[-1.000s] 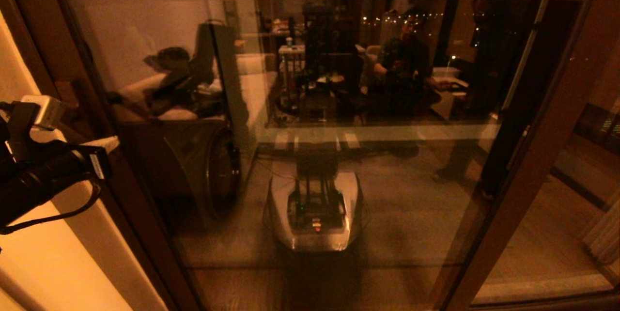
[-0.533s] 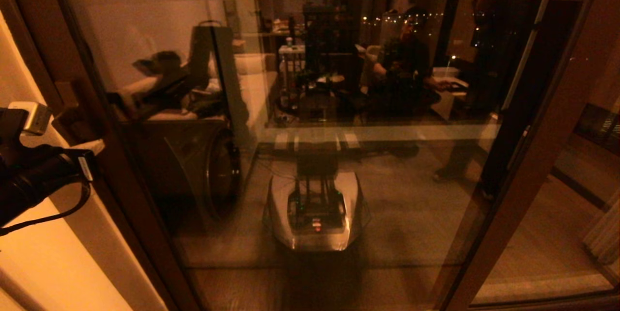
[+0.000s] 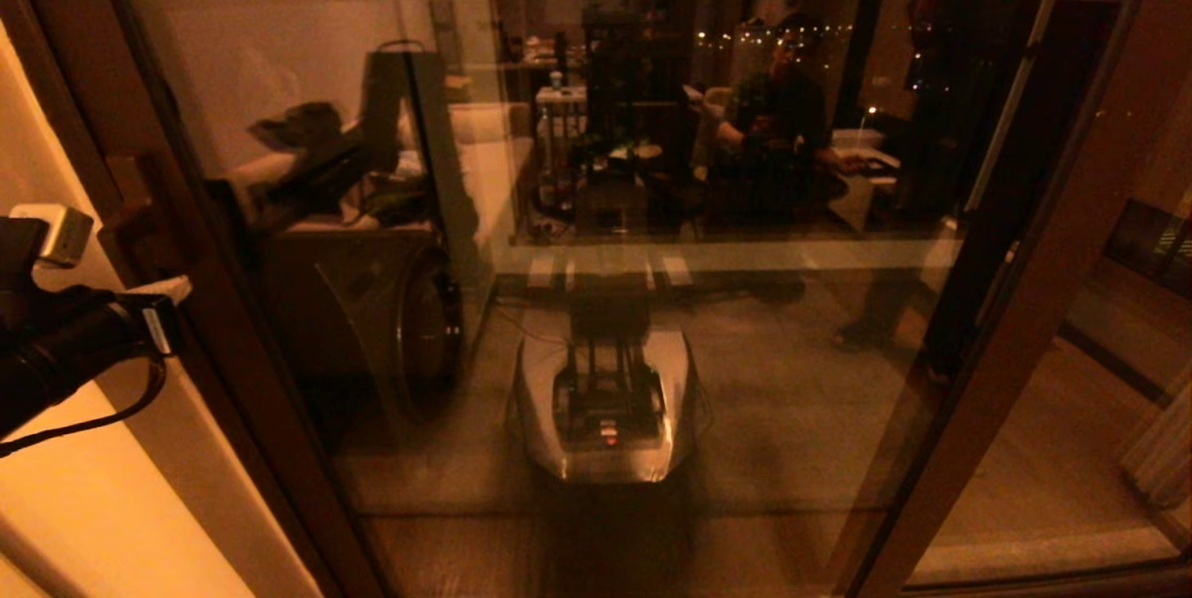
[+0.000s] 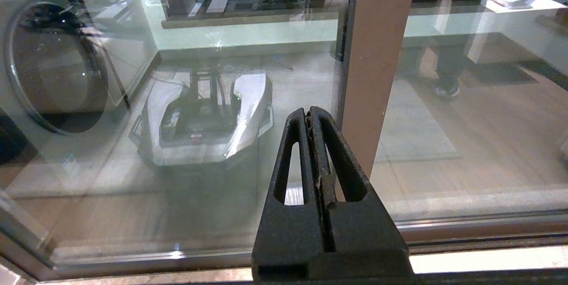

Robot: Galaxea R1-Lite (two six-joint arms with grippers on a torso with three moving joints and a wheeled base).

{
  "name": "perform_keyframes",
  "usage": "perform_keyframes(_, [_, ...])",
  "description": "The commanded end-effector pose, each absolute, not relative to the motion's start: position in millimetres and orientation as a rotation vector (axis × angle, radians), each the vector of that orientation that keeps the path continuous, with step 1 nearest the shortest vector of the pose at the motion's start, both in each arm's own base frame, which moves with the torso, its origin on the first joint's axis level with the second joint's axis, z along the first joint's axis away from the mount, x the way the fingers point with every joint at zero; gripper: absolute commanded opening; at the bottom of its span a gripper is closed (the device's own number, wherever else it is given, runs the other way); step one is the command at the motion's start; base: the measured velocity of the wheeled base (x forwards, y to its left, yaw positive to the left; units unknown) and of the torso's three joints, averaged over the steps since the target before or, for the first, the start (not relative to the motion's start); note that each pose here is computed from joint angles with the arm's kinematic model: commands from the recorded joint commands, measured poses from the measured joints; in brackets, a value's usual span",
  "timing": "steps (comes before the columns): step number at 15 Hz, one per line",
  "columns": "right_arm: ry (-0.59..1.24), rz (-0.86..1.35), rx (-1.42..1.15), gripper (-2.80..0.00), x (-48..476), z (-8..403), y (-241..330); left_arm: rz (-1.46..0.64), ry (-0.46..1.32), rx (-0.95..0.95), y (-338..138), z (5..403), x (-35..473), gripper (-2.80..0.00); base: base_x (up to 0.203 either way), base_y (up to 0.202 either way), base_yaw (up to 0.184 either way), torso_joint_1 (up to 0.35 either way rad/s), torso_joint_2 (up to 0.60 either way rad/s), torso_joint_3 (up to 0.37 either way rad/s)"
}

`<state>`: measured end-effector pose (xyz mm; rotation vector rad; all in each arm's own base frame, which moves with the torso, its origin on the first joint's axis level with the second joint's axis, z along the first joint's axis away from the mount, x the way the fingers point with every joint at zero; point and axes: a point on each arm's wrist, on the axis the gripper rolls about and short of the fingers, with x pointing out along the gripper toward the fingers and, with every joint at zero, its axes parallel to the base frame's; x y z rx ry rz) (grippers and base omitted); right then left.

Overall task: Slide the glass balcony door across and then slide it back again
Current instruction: Open the slid door

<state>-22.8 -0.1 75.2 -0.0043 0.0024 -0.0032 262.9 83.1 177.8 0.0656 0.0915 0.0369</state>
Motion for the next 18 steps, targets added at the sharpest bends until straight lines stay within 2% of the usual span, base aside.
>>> perform_keyframes(1, [0.005, -0.003, -0.005, -2.8, -23, 75, 0, 0.018, 0.059, 0.074, 78, 186, 248, -2.8, 0.0, 0.0, 0.0, 0.0, 0.0, 0.0])
perform_keyframes(6, [0.003, -0.003, -0.005, -2.8, -23, 75, 0, 0.032, 0.054, 0.068, 75, 186, 220, -2.8, 0.0, 0.0, 0.0, 0.0, 0.0, 0.0])
perform_keyframes(11, [0.005, -0.003, -0.005, -2.8, -23, 75, 0, 0.079, 0.056, 0.059, 105, 186, 206, -2.8, 0.0, 0.0, 0.0, 0.0, 0.0, 0.0])
perform_keyframes(18, [0.005, -0.003, -0.005, -2.8, -23, 75, 0, 0.096, 0.02, 0.077, 126, 198, 227, -2.8, 0.0, 0.0, 0.0, 0.0, 0.0, 0.0])
